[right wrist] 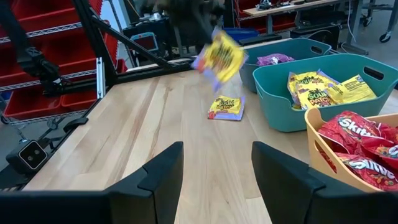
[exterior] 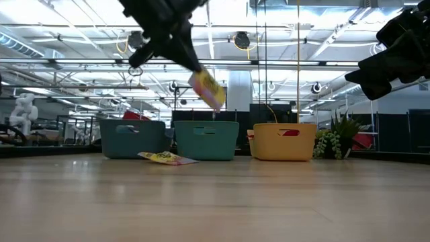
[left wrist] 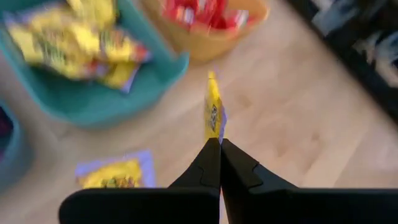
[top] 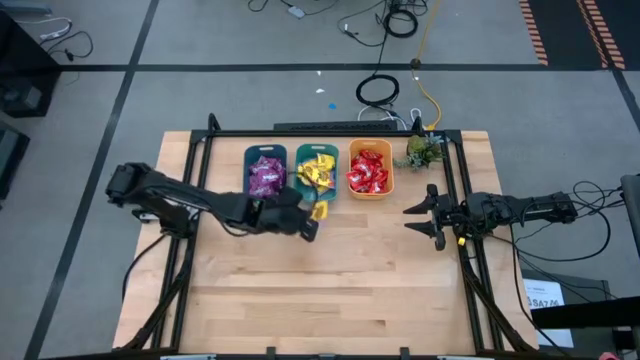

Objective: Sort candy
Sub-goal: Put the yellow candy into the green bin

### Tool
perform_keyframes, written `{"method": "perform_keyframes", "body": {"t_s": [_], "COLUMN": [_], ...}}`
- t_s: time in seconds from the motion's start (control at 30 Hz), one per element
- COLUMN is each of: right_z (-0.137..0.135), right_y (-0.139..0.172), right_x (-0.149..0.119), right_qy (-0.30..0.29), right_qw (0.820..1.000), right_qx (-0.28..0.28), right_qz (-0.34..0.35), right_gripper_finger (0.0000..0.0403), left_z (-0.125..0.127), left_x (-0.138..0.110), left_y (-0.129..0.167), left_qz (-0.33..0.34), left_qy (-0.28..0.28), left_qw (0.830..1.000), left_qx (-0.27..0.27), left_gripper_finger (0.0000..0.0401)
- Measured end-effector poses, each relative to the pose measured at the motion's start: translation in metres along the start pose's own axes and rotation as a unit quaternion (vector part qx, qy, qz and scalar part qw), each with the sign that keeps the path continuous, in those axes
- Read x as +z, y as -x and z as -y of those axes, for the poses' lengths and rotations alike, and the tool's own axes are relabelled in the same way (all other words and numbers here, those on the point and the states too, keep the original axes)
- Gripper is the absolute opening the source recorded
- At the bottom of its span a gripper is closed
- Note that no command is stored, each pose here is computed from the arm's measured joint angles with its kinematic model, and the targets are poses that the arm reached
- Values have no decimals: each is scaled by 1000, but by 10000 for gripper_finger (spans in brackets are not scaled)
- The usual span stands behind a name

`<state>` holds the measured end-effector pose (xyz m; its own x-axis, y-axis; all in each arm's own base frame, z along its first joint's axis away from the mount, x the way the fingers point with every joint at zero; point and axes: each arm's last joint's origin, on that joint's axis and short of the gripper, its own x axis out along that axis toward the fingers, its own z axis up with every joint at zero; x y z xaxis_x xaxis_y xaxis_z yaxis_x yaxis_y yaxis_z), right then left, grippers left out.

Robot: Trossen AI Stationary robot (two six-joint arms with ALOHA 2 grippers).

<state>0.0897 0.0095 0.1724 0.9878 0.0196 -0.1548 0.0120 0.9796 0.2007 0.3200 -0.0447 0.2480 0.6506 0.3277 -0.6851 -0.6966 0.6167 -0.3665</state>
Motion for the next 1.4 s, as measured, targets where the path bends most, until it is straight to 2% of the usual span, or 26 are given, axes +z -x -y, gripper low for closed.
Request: {"method": "perform_keyframes", "body": {"t_s": [0.3,0.57,0.7,0.87,1.13,1.3,1.4], "right_z": [0,0,0,0,-1,-1,-1], "right_y": [0,0,0,0,0,0,0], "right_x": [0,0,0,0,5,5,5], "right_qy": [-10,-44,-64,-83,-95,-94,-92], "right_qw": [1000,999,998,997,995,995,995], "right_qx": [0,0,0,-3,0,1,1], "right_qz": [0,0,0,2,25,28,27], "right_gripper_finger": [183,183,183,183,183,183,183], "left_z": [-24,-59,-70,-86,-109,-109,-104], "left_x": [60,106,116,123,136,140,135], "left_y": [31,10,-1,-16,-22,-13,-8], "left_qz": [91,79,62,47,21,31,14], "left_qy": [2,-27,-55,-42,-41,-28,-9], "left_qw": [995,994,992,996,995,993,993], "left_qx": [-28,-68,-91,-67,-92,-106,-113], "left_gripper_finger": [1,0,9,41,70,72,72]}}
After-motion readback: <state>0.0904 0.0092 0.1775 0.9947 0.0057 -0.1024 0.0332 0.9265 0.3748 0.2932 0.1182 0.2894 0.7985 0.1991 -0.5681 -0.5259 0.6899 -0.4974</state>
